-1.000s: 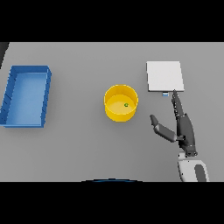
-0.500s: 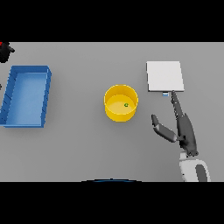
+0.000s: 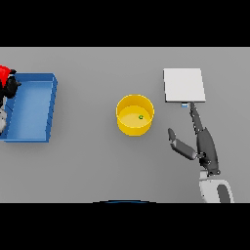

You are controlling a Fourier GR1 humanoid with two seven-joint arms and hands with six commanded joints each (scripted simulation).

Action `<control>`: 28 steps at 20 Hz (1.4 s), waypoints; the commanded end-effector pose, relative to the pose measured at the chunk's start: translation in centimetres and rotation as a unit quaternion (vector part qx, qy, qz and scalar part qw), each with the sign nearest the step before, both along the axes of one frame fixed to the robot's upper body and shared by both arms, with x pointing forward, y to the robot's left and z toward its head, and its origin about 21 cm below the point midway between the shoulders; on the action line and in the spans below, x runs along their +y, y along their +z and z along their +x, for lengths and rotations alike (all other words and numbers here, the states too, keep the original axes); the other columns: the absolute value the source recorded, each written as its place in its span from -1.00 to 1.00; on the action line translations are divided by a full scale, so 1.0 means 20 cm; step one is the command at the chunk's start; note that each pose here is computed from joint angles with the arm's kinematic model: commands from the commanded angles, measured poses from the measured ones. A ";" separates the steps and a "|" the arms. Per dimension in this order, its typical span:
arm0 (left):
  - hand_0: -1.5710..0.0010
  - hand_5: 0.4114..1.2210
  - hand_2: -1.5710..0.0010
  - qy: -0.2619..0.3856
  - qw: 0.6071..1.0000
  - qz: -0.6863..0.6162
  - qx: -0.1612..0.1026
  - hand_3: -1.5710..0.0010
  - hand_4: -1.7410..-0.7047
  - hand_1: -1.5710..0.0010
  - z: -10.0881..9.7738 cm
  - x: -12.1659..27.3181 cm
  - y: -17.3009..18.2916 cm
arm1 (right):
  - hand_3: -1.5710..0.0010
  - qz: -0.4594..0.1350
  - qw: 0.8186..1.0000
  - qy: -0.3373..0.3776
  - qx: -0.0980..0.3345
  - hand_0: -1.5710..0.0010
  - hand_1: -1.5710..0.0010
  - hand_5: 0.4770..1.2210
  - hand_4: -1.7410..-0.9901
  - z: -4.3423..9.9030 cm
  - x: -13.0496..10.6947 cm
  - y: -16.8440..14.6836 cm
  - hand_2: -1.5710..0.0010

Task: Pick up the red beaker and tilt it to pour out 1 green nut into yellow bowl. Pick up the yellow bowl and place it on the metallic measuring scale.

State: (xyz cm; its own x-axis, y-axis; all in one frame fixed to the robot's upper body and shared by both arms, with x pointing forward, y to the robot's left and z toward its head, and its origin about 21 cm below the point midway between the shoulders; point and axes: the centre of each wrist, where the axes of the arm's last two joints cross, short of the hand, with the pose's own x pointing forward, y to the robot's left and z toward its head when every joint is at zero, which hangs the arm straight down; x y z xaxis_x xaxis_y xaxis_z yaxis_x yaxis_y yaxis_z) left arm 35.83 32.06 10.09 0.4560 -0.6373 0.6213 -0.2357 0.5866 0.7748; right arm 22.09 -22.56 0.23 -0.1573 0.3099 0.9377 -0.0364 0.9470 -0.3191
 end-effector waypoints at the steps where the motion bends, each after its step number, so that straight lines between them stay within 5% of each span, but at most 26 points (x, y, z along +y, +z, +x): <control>1: -1.00 0.55 -1.00 0.002 1.000 0.003 0.003 -0.97 -1.00 -1.00 -0.01 0.00 -0.02 | 1.00 -0.003 1.000 -0.002 0.004 1.00 1.00 -0.50 0.43 0.00 -0.01 -0.01 1.00; 2: -1.00 0.37 -1.00 0.007 1.000 0.013 0.011 -0.97 -1.00 -1.00 0.00 0.02 -0.03 | 1.00 0.002 1.000 0.001 0.001 1.00 1.00 -0.50 0.43 0.00 -0.01 -0.01 1.00; 4: -1.00 0.12 -1.00 -0.014 0.999 0.016 0.040 -0.91 -0.59 -1.00 -0.04 0.01 -0.06 | 1.00 -0.001 1.000 -0.002 -0.005 1.00 1.00 -0.50 0.45 -0.01 0.00 -0.01 1.00; 6: -0.86 -0.03 -0.51 -0.044 0.997 0.010 0.065 -0.44 -0.01 -0.50 -0.06 0.01 -0.02 | 1.00 0.005 1.000 -0.002 -0.003 1.00 1.00 -0.50 0.47 -0.01 -0.01 0.00 1.00; 8: -0.19 -0.14 0.02 -0.072 0.991 0.002 0.110 0.08 0.36 0.04 -0.09 0.03 0.00 | 1.00 0.002 1.000 -0.002 -0.004 1.00 1.00 -0.50 0.48 -0.02 -0.01 -0.02 1.00; 11: 0.39 -0.26 0.50 -0.095 0.987 0.000 0.129 0.53 0.67 0.51 -0.10 0.03 0.04 | 1.00 -0.002 1.000 -0.001 -0.010 1.00 1.00 -0.49 0.48 -0.02 0.00 0.01 1.00; 15: 0.75 -0.34 0.80 -0.103 0.986 -0.014 0.133 0.81 0.81 0.80 -0.10 0.04 0.05 | 1.00 0.000 1.000 -0.004 0.007 1.00 1.00 -0.49 0.47 -0.02 -0.01 -0.02 1.00; 21: 0.93 -0.36 0.95 -0.110 0.990 -0.029 0.083 0.95 0.84 0.95 -0.07 0.02 0.06 | 1.00 -0.042 0.999 -0.001 0.005 1.00 1.00 -0.50 0.45 -0.01 0.04 0.00 1.00; 23: 0.96 -0.34 0.97 -0.113 0.990 -0.031 0.075 0.97 0.86 0.97 -0.07 0.03 0.04 | 1.00 -0.050 0.998 0.036 -0.005 1.00 1.00 -0.42 0.54 0.03 0.03 0.03 1.00; 28: 0.99 -0.27 0.99 -0.116 0.989 -0.036 0.080 0.99 0.84 0.99 -0.07 0.01 0.03 | 1.00 -0.163 0.978 0.129 -0.015 1.00 1.00 -0.40 0.30 0.16 0.03 0.15 1.00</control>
